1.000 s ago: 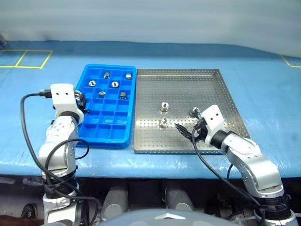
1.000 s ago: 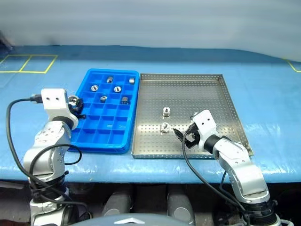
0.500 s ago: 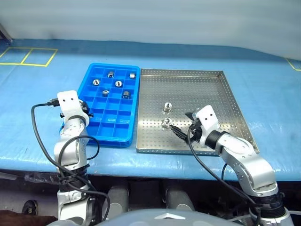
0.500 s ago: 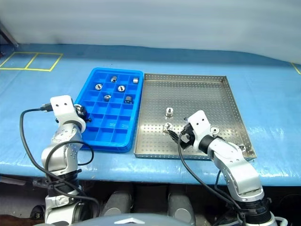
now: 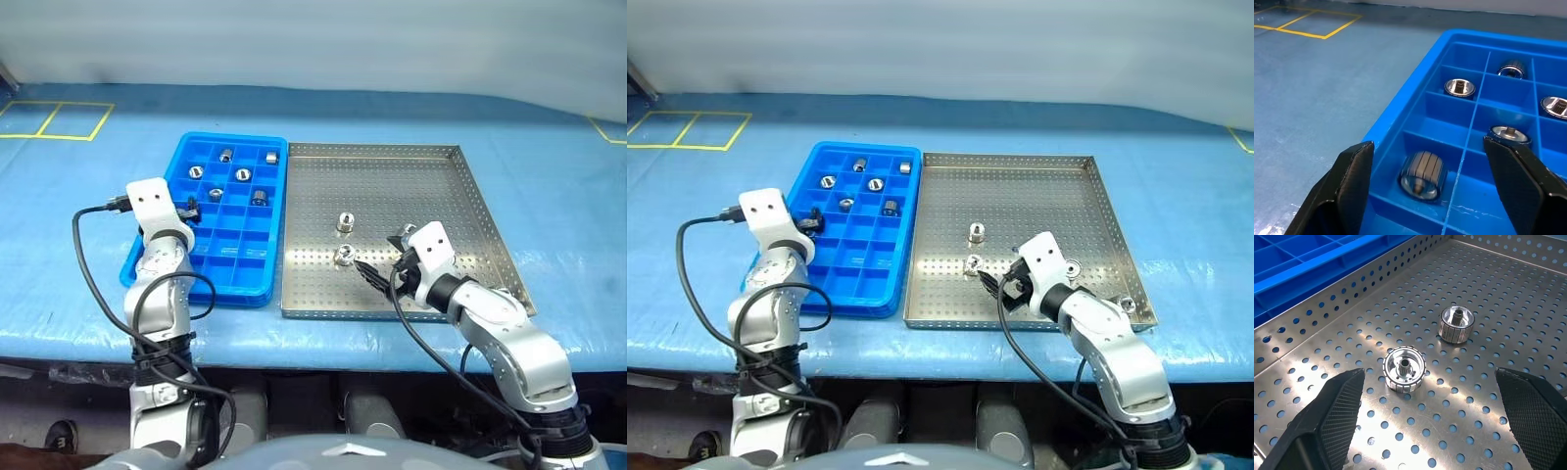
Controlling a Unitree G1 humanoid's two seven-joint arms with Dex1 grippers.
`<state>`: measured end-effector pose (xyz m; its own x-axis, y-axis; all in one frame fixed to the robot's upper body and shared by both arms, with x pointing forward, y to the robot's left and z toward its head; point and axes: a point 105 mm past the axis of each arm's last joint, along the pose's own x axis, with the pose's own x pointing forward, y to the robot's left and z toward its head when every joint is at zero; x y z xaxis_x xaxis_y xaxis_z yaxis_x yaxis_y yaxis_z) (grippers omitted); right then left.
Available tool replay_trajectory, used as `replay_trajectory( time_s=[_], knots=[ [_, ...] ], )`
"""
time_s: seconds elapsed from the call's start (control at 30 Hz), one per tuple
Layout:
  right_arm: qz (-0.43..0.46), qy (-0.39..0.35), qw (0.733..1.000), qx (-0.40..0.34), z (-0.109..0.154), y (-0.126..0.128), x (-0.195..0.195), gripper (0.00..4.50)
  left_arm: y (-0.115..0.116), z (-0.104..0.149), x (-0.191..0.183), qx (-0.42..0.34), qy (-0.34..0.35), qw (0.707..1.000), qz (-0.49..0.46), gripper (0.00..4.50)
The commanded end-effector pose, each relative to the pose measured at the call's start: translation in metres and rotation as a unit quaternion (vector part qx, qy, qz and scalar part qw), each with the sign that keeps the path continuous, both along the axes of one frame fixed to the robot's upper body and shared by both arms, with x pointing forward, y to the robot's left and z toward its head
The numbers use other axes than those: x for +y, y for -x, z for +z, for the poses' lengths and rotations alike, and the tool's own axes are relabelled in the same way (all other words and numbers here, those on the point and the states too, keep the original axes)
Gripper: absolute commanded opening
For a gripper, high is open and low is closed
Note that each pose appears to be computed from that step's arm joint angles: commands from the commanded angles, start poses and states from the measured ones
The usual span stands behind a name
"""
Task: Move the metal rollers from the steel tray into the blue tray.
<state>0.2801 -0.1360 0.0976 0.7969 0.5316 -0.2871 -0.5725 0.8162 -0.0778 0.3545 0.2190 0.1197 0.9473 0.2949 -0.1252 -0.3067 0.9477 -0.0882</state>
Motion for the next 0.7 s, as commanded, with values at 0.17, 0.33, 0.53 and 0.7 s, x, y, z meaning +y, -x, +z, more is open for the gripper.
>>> replay_trajectory(
  time_s=[0.17, 0.33, 0.53, 0.7],
  knots=[
    [-0.024, 0.018, 0.999, -0.046, 0.02, 0.004, -0.009, 4.5, 0.011, 0.045, -0.141, -0.099, 0.04, 0.923, -0.369, 3.72],
    [-0.08, 0.066, 0.993, -0.06, 0.022, 0.009, -0.032, 4.5, 0.035, 0.01, -0.207, -0.003, -0.002, 0.813, -0.582, 3.72],
    [-0.131, 0.067, 0.987, -0.061, 0.019, 0.016, -0.043, 4.5, 0.018, -0.019, -0.219, 0.064, -0.067, 0.804, -0.588, 3.72],
    [-0.17, 0.067, 0.981, -0.067, 0.019, 0.019, -0.053, 4.5, 0.01, -0.036, -0.215, 0.092, -0.121, 0.808, -0.57, 3.72]
  ],
)
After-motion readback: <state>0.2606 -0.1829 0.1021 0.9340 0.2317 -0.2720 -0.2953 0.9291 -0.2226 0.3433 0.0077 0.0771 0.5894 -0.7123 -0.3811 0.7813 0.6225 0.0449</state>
